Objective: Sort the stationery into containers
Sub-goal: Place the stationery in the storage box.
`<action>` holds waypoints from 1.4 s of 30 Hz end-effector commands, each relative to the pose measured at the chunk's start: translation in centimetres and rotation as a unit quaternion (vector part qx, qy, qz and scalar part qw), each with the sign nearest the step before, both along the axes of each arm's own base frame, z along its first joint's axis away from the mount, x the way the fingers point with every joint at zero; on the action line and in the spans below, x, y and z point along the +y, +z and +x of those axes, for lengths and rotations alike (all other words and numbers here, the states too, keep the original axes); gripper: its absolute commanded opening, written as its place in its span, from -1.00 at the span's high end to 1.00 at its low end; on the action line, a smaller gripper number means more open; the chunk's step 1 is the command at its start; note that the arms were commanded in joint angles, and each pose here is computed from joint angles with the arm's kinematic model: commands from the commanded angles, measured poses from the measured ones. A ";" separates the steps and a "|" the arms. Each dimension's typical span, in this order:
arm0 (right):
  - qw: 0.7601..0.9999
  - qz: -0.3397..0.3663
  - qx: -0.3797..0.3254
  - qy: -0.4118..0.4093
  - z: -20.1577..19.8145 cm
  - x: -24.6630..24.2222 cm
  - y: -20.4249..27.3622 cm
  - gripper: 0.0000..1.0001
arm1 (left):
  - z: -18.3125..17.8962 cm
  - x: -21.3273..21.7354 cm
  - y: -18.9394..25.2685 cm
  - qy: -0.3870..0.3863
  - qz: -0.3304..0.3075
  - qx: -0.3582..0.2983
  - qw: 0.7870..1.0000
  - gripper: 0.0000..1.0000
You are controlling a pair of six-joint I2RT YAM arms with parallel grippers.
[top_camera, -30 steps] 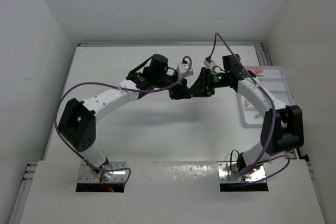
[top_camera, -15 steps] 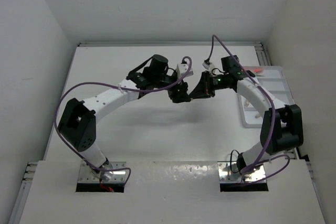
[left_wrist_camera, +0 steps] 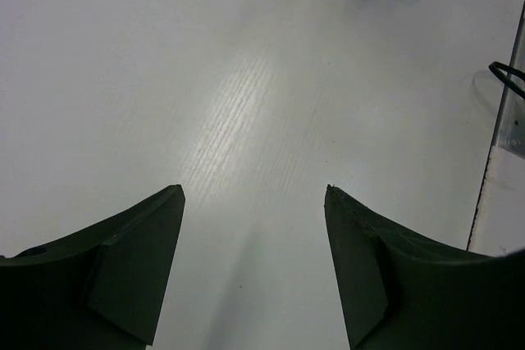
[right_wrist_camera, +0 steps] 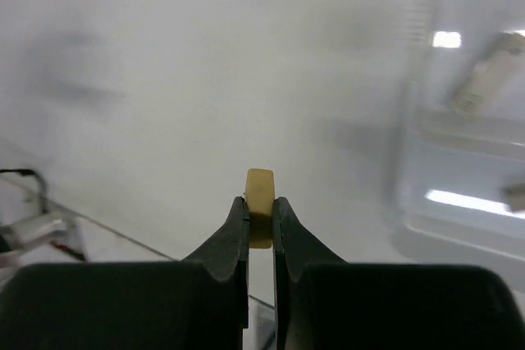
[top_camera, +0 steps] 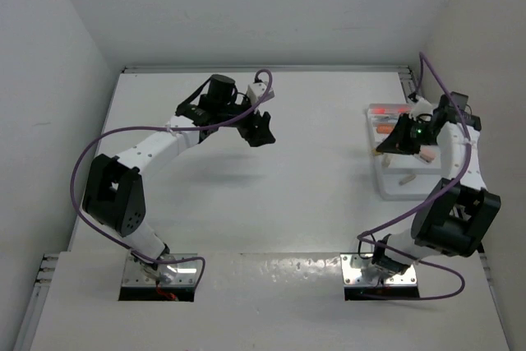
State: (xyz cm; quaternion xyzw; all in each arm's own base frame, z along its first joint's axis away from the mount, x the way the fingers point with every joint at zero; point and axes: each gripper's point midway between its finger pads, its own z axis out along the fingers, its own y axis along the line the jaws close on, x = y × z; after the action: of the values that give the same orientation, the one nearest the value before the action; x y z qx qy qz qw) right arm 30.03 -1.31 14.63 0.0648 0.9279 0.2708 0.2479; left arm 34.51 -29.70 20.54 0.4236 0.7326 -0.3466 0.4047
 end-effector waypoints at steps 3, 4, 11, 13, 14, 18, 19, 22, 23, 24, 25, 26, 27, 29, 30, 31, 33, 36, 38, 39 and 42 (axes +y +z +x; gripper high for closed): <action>0.990 -0.132 0.037 0.019 -3.4 -6.3 -3.3 1.00 | -0.2 0.5 1.3 0.001 0.002 -0.006 1.000 -0.51; 0.990 -0.136 0.041 0.011 -3.7 -7.2 -3.6 1.00 | 0.0 0.5 1.3 0.004 0.004 -0.007 1.000 -0.51; 0.976 -0.208 0.049 -0.027 -5.0 -13.8 -4.9 1.00 | 0.4 0.9 0.9 0.020 0.014 -0.005 1.000 -0.52; 0.967 -0.246 0.055 -0.030 -5.4 -15.7 -5.4 1.00 | 0.6 0.6 0.8 0.020 0.014 0.001 1.000 -0.52; 0.963 -0.261 0.054 -0.027 -5.6 -16.3 -5.5 1.00 | 0.7 0.6 0.8 0.021 0.014 0.004 1.000 -0.52; 0.944 -0.325 0.058 -0.026 -5.7 -18.8 -6.4 1.00 | 1.3 0.4 0.6 0.026 0.017 0.006 0.999 -0.52; 0.940 -0.334 0.062 -0.025 -5.9 -19.1 -6.8 1.00 | 1.6 0.4 0.5 0.029 0.020 0.006 0.999 -0.52; 0.925 -0.373 0.063 -0.031 -5.9 -20.6 -7.3 1.00 | 1.8 0.7 0.2 0.037 0.029 0.004 0.999 -0.52; 0.923 -0.379 0.060 -0.032 -5.8 -20.8 -7.4 1.00 | 1.8 0.8 0.0 0.038 0.032 0.004 0.999 -0.52; 0.919 -0.389 0.053 -0.036 -5.5 -21.3 -7.5 1.00 | 1.9 1.0 0.0 0.040 0.034 0.000 0.999 -0.53; 0.916 -0.397 0.053 -0.039 -5.4 -21.6 -7.6 1.00 | 1.8 1.0 -0.3 0.040 0.037 0.002 0.998 -0.53; 0.912 -0.405 0.046 -0.044 -5.0 -22.1 -7.5 1.00 | 1.9 1.1 -0.5 0.042 0.039 0.002 0.998 -0.53; 0.911 -0.408 0.046 -0.044 -4.9 -22.3 -7.8 1.00 | 1.9 1.2 -0.6 0.045 0.041 0.002 0.998 -0.54; 0.907 -0.415 0.048 -0.048 -4.7 -22.7 -8.1 1.00 | 2.0 1.3 -0.7 0.045 0.044 0.002 0.998 -0.54; 0.906 -0.417 0.047 -0.049 -4.5 -22.9 -8.0 1.00 | 2.0 1.4 -0.8 0.048 0.047 0.002 0.998 -0.54; 0.906 -0.418 0.050 -0.047 -4.3 -22.9 -8.3 0.99 | 2.0 1.5 -1.0 0.049 0.050 0.002 0.998 -0.54; 0.908 -0.414 0.053 -0.040 -4.1 -22.6 -8.2 0.47 | 2.2 1.8 -1.0 0.058 0.055 -0.002 0.997 -0.56; 0.912 -0.406 0.054 -0.022 -3.6 -21.2 -7.8 -0.25 | 2.3 2.7 -1.6 0.070 0.067 0.013 0.995 -0.99; 0.916 -0.397 0.052 -0.009 -3.4 -19.9 -7.1 -0.59 | 3.0 3.7 -2.0 0.095 0.074 0.024 0.992 -1.00; 0.918 -0.393 0.046 -0.011 -3.1 -19.4 -6.5 -0.59 | 3.0 4.1 -2.1 0.103 0.078 0.032 0.991 -1.00; 0.935 -0.353 0.015 -0.001 -2.0 -16.1 -4.0 -0.60 | 3.9 5.8 -1.9 0.134 0.073 0.048 0.987 -1.00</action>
State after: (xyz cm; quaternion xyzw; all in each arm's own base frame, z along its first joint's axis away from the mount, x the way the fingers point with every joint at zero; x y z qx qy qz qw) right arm 25.86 -19.49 5.99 -0.0206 0.9785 -0.0947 0.1822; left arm 36.89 -25.70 17.77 0.3709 0.8080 -0.2668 0.3721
